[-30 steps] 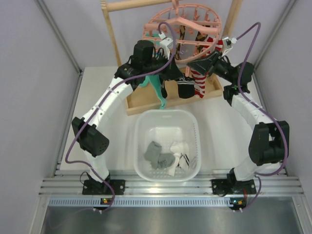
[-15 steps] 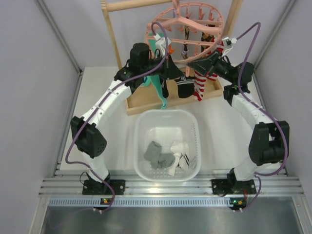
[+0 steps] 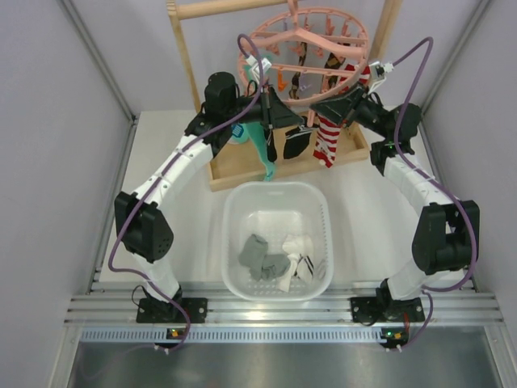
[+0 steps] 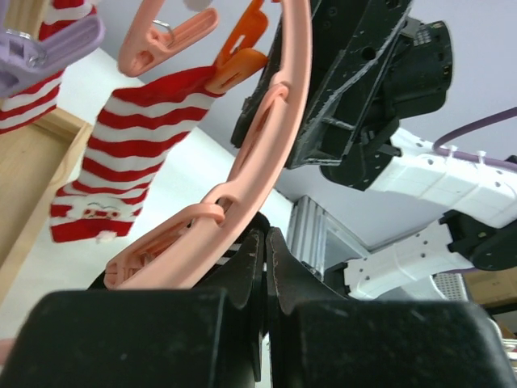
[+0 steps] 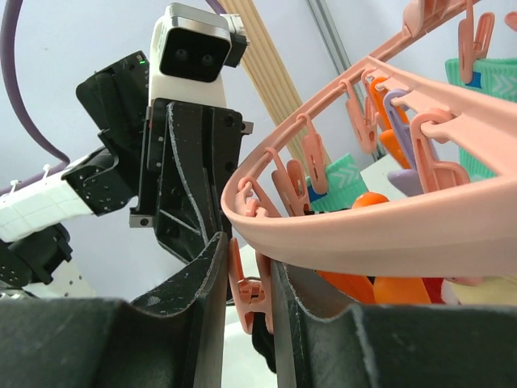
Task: Clip the socks to the hanger
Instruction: Clamp the sock onto the hanger.
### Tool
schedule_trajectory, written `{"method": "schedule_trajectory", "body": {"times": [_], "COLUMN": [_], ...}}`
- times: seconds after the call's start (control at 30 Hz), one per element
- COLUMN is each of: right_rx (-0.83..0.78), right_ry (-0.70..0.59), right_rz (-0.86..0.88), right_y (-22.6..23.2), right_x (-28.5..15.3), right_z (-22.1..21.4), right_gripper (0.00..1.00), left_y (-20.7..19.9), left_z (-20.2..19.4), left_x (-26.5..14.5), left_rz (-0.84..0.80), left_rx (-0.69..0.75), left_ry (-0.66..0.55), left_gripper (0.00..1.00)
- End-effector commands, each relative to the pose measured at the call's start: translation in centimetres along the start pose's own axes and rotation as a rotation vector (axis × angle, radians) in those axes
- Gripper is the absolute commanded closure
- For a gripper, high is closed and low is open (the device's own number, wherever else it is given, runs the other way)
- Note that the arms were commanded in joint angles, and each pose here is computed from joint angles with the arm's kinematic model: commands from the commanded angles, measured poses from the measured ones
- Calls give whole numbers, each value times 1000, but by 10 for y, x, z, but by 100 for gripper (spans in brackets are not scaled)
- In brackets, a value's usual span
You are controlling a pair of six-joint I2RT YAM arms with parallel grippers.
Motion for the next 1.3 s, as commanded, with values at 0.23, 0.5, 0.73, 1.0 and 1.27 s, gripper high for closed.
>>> {"method": "schedule_trajectory", "body": {"times": [0.23,0.5,0.73,1.0,1.27], "right_rx": [-122,-123,-123,-118,-112], "right_ry": [0,1,-2,-4,-10], "right_rz": [97,107,113,106,91], "right_y": [20,23,25,24,25], "right_x": [2,2,2,1,-2], "right_z": [13,13,14,14,18], "right_gripper": [100,85,64,51,25], "left_y": [-31,-30,-29,-26,-18], "left_z": [15,12,12,9,5], "left_x": [-5,-5,-3,-3,-4], "left_rz": [-175,-189,-195,-195,-155], "left_rx": [32,11,1,-9,-2], "left_ry": [-50,-41,-38,-29,-21], "left_gripper": [100,100,100,100,100]}}
Point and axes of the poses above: each gripper's point midway between its finger pads, its own x axis out along the fingers, its own y axis along the line the jaws close on, z = x × y, the point moved 7 cm from there along -x, back along the fingers, and after that the axes turned 3 degrees about -x, right-handed, at the moved point
